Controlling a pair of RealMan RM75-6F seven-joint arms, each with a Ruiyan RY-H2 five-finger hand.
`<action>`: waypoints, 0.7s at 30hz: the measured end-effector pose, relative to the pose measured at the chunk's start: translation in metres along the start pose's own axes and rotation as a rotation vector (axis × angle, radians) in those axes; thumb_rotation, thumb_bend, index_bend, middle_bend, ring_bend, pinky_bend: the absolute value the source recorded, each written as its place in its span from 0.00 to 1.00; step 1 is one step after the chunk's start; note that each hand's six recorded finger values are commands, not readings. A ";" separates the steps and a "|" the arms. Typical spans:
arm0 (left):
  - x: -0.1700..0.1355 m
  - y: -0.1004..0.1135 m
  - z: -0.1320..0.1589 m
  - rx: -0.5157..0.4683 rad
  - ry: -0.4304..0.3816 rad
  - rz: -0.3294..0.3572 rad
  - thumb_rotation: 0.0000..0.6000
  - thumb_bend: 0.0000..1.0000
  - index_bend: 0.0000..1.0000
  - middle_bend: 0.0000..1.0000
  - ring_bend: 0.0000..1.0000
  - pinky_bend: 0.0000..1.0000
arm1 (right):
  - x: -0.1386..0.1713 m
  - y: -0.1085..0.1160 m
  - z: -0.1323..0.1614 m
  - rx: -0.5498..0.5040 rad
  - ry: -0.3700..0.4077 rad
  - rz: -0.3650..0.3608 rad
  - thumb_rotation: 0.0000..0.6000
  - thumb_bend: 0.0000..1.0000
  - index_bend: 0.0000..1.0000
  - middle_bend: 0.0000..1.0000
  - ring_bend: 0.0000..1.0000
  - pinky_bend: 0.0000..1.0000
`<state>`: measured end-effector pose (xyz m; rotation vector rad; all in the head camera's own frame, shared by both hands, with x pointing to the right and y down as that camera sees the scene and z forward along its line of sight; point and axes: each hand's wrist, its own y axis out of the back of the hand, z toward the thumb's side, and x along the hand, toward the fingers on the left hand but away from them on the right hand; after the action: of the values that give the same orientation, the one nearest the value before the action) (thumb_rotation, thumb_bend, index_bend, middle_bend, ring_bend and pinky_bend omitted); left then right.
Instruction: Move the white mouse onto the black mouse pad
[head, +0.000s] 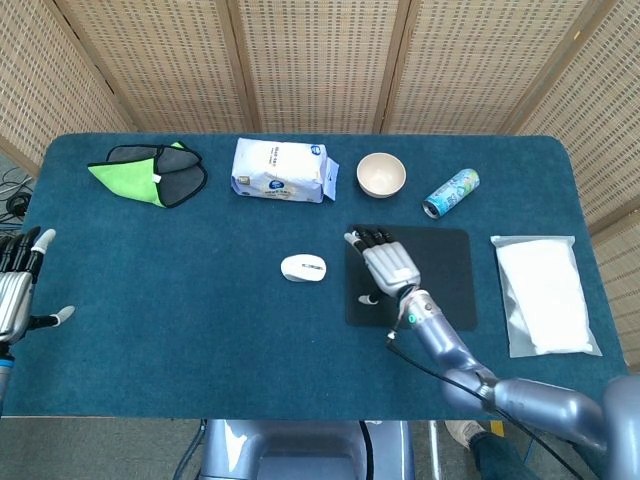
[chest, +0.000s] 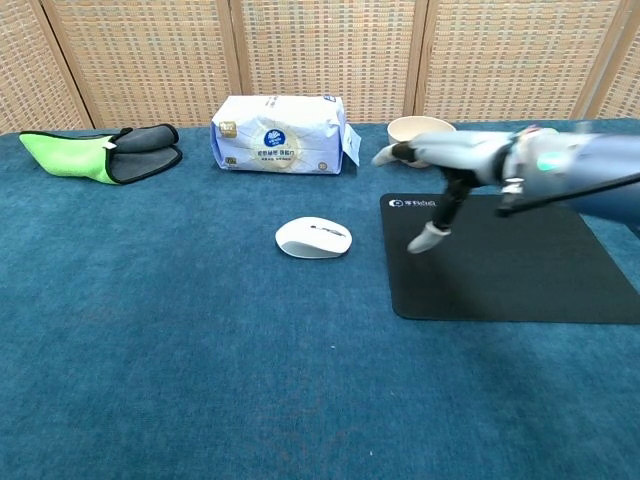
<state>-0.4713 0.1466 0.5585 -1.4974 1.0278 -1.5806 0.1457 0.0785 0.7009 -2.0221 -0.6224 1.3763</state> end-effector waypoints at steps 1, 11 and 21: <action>0.001 0.001 -0.001 -0.005 0.004 0.001 1.00 0.00 0.00 0.00 0.00 0.00 | -0.006 -0.003 0.007 0.004 -0.001 0.005 1.00 0.00 0.00 0.03 0.00 0.07; 0.006 0.001 -0.008 -0.021 0.024 -0.014 1.00 0.00 0.00 0.00 0.00 0.00 | -0.055 -0.021 0.042 0.026 -0.082 0.012 1.00 0.03 0.07 0.17 0.07 0.19; 0.012 -0.006 -0.010 -0.030 0.026 -0.043 1.00 0.00 0.00 0.00 0.00 0.00 | -0.069 -0.024 0.065 0.006 -0.098 0.035 1.00 0.05 0.10 0.20 0.10 0.21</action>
<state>-0.4815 0.1392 0.5693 -1.5318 1.0445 -1.6254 0.0598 0.0633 0.7453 -1.9791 -0.6273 1.5031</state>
